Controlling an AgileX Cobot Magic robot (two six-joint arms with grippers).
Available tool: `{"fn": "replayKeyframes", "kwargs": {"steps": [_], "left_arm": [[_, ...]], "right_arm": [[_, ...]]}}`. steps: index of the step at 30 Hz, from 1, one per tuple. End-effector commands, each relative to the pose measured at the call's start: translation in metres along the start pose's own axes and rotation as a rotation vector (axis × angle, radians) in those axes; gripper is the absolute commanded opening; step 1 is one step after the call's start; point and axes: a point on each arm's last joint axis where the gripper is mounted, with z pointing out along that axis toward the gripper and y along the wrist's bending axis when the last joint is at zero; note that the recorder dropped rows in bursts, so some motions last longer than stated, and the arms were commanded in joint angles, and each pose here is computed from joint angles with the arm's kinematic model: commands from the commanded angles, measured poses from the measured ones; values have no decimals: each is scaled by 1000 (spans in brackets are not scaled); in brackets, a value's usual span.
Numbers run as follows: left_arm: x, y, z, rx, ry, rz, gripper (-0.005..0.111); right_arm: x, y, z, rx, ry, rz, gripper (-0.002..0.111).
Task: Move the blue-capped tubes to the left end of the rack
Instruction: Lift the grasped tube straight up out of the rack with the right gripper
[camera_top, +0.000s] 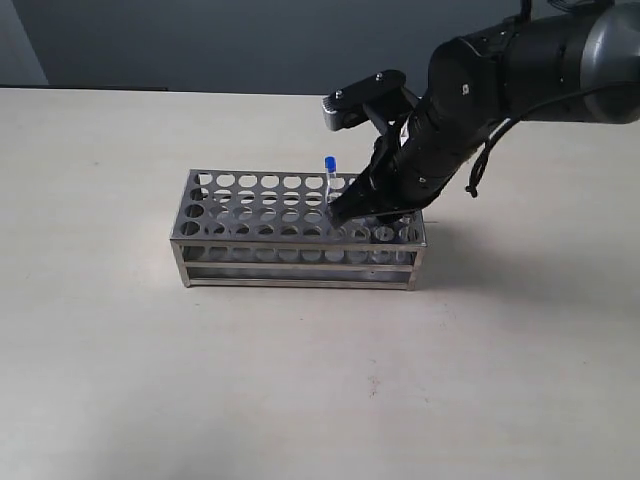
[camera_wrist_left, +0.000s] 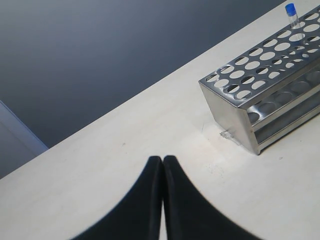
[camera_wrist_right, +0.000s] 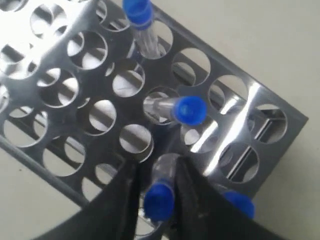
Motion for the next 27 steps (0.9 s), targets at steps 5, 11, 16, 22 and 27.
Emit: {"fn": "replayKeyframes", "kwargs": {"steps": [5, 11, 16, 22, 27], "left_arm": [[-2, 0, 0, 4, -9, -6, 1], [-2, 0, 0, 4, -9, -6, 1], [-2, 0, 0, 4, -9, -6, 1], [-2, 0, 0, 3, -9, -4, 1], [-2, 0, 0, 3, -9, -4, 1]], "right_arm": [[-1, 0, -6, 9, -19, -13, 0], [-7, 0, -35, 7, -94, -4, 0], [-9, 0, -59, 10, -149, -5, 0], [-6, 1, -88, 12, -184, -5, 0], [-7, 5, -108, 11, -259, -17, 0]]}}
